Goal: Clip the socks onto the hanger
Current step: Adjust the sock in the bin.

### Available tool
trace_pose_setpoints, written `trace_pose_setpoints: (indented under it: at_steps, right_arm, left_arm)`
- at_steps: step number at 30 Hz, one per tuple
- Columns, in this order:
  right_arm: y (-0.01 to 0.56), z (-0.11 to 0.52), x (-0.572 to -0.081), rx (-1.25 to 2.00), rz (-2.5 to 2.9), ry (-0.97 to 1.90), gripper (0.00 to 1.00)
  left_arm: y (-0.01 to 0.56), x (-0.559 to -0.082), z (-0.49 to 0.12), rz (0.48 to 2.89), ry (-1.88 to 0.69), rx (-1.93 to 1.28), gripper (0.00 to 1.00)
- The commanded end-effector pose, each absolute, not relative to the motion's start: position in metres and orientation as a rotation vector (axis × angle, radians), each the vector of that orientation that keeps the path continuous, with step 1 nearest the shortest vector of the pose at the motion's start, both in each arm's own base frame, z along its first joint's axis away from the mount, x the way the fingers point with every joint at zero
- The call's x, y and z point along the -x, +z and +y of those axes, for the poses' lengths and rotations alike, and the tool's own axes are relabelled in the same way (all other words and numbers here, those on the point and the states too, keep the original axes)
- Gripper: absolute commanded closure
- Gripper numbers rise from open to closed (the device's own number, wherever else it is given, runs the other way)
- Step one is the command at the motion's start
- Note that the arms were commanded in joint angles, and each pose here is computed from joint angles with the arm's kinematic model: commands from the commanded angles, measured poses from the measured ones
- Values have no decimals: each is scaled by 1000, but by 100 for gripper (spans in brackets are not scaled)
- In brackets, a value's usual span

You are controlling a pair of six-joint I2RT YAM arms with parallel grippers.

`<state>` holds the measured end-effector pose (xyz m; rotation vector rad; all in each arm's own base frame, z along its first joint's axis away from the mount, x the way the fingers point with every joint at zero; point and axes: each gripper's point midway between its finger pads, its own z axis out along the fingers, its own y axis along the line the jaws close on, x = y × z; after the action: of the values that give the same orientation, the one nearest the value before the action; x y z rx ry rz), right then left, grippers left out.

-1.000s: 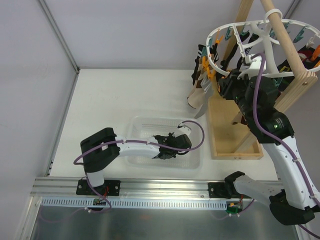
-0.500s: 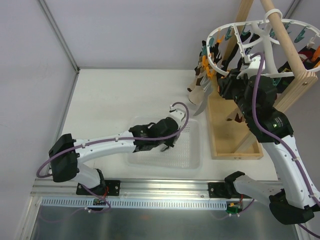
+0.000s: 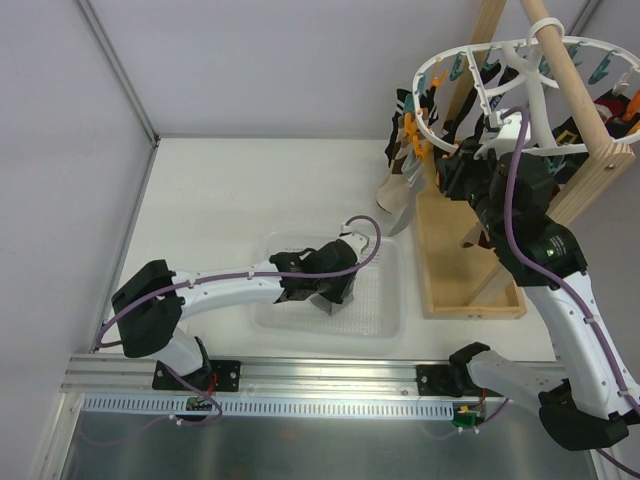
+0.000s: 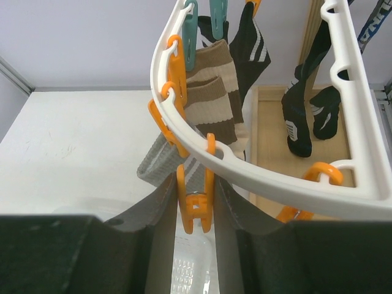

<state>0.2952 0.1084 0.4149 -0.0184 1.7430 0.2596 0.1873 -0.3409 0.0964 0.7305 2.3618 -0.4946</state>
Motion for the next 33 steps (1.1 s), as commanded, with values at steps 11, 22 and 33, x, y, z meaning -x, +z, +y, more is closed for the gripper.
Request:
trace_pose_setpoints:
  at_steps: [11, 22, 33]
  right_arm:
    - [426, 114, -290, 26, 1708, 320, 99]
    - [424, 116, -293, 30, 1716, 322, 99]
    - [422, 120, -295, 37, 1724, 328, 99]
  left_arm:
    - [85, -180, -346, 2404, -549, -711, 69]
    - [87, -184, -330, 2381, -502, -668, 46]
    - [111, -192, -322, 2312, -503, -585, 59]
